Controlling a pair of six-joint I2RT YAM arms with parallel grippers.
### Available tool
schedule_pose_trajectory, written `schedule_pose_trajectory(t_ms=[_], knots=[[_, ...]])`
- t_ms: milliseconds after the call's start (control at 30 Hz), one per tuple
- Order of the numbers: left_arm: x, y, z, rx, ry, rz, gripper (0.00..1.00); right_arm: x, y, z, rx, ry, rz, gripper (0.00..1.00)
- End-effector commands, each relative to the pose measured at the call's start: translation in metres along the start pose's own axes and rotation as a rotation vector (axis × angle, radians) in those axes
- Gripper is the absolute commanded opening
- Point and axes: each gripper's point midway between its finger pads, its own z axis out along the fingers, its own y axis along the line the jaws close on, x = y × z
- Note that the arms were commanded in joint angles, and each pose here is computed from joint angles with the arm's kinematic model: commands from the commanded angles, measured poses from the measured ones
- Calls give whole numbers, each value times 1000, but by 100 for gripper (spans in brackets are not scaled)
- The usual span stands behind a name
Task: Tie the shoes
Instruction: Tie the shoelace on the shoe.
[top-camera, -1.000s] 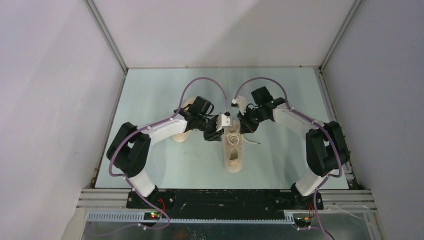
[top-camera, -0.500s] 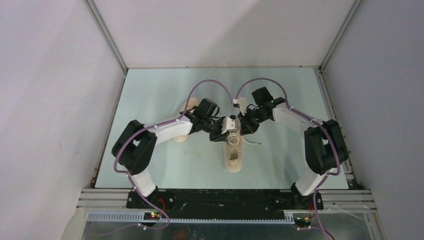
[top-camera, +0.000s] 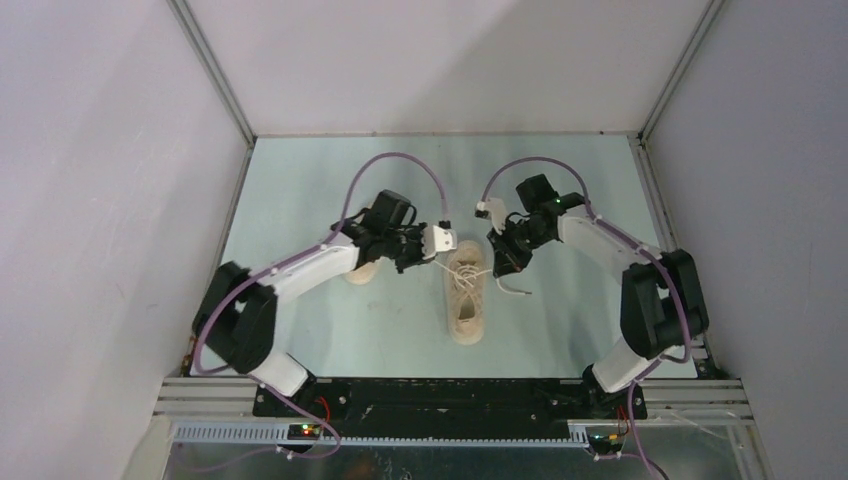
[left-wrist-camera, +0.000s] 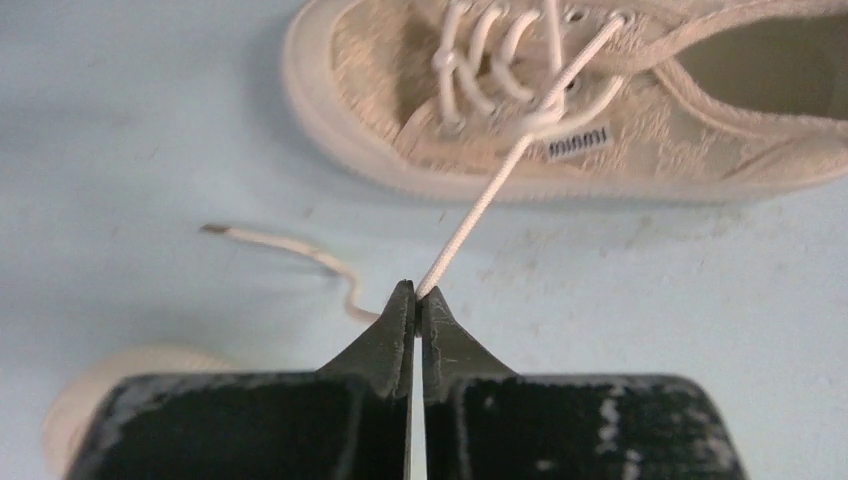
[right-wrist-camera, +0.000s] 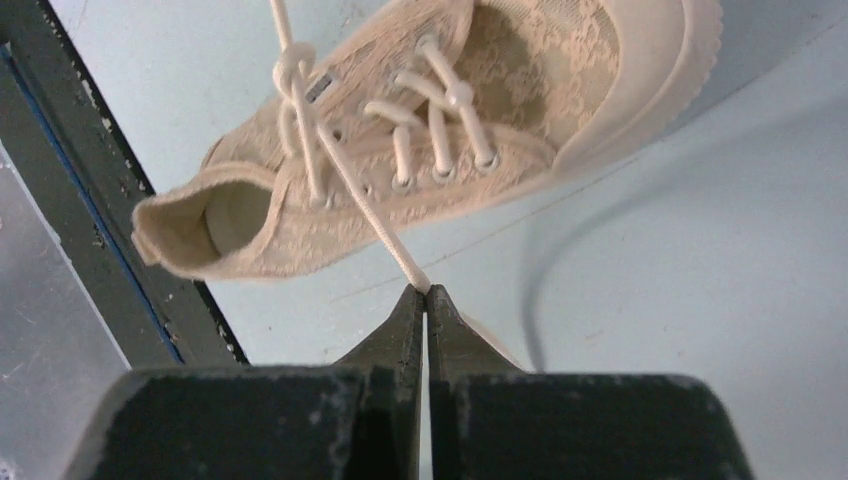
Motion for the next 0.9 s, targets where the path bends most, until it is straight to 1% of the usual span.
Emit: schedule_pose_trajectory(t_ms=[0, 67, 233, 367, 433, 567, 700, 867], knots=[[27, 2, -46, -123, 131, -7, 0, 13, 12, -37, 46, -1, -38, 0], [38, -6, -52, -130, 167, -18, 0, 26, 10, -42, 65, 11, -35, 0], [63, -28, -63, -127, 252, -56, 0, 64, -1, -44, 119, 88, 3, 0], [81, -50, -68, -85, 312, -59, 0, 89, -4, -52, 151, 131, 25, 0], [92, -56, -68, -84, 351, -46, 0, 103, -10, -57, 199, 160, 26, 0], [113, -53, -73, -140, 430, -35, 0, 120, -20, -64, 262, 172, 61, 0], [117, -44, -80, -210, 445, -16, 0, 125, -32, -72, 315, 171, 101, 0], [117, -40, -82, -242, 449, -23, 0, 131, -43, -75, 359, 190, 135, 0]])
